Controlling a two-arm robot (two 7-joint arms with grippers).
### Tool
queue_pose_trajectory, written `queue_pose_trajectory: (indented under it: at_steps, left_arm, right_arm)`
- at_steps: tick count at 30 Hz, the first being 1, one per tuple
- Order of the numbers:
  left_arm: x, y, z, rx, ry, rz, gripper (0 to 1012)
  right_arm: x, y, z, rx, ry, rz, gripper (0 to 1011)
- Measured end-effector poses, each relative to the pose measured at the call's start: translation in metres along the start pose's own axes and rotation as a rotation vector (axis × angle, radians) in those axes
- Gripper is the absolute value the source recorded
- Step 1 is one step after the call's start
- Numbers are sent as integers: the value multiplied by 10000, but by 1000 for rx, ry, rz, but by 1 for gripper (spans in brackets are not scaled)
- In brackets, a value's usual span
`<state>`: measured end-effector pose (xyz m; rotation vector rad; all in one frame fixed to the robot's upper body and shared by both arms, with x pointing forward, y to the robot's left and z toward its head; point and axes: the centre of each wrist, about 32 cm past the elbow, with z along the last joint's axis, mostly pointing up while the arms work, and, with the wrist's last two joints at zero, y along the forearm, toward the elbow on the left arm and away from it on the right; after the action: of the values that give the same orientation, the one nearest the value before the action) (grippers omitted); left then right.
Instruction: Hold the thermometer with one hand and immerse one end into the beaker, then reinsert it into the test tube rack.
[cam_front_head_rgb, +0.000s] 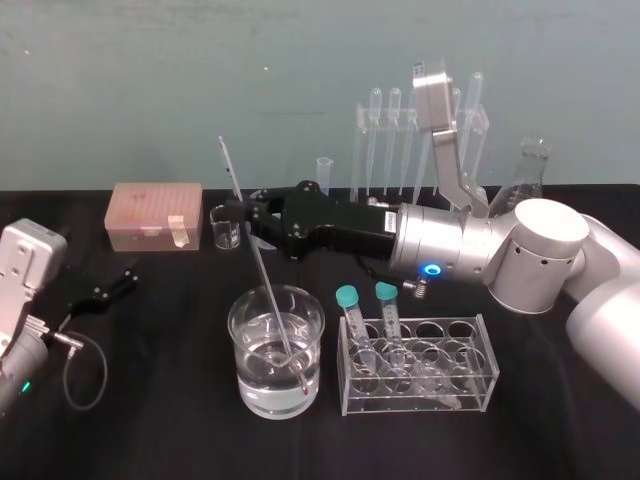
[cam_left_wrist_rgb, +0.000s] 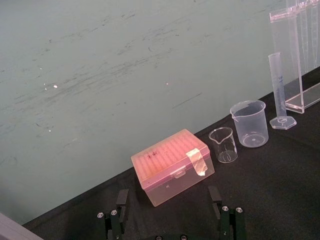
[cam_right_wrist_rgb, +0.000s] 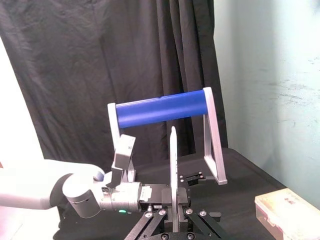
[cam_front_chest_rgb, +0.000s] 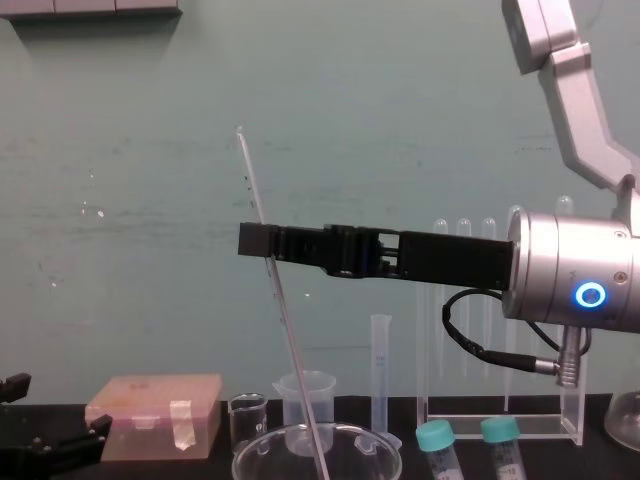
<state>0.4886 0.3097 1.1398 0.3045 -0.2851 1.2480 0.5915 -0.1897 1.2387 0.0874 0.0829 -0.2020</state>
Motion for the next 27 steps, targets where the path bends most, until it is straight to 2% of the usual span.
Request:
queue_pose_trajectory:
  at_steps: [27]
  left_arm:
    - [0, 0, 0, 0, 0, 0, 1008]
  right_arm:
    - [-25, -3, -5, 5, 9, -3, 58]
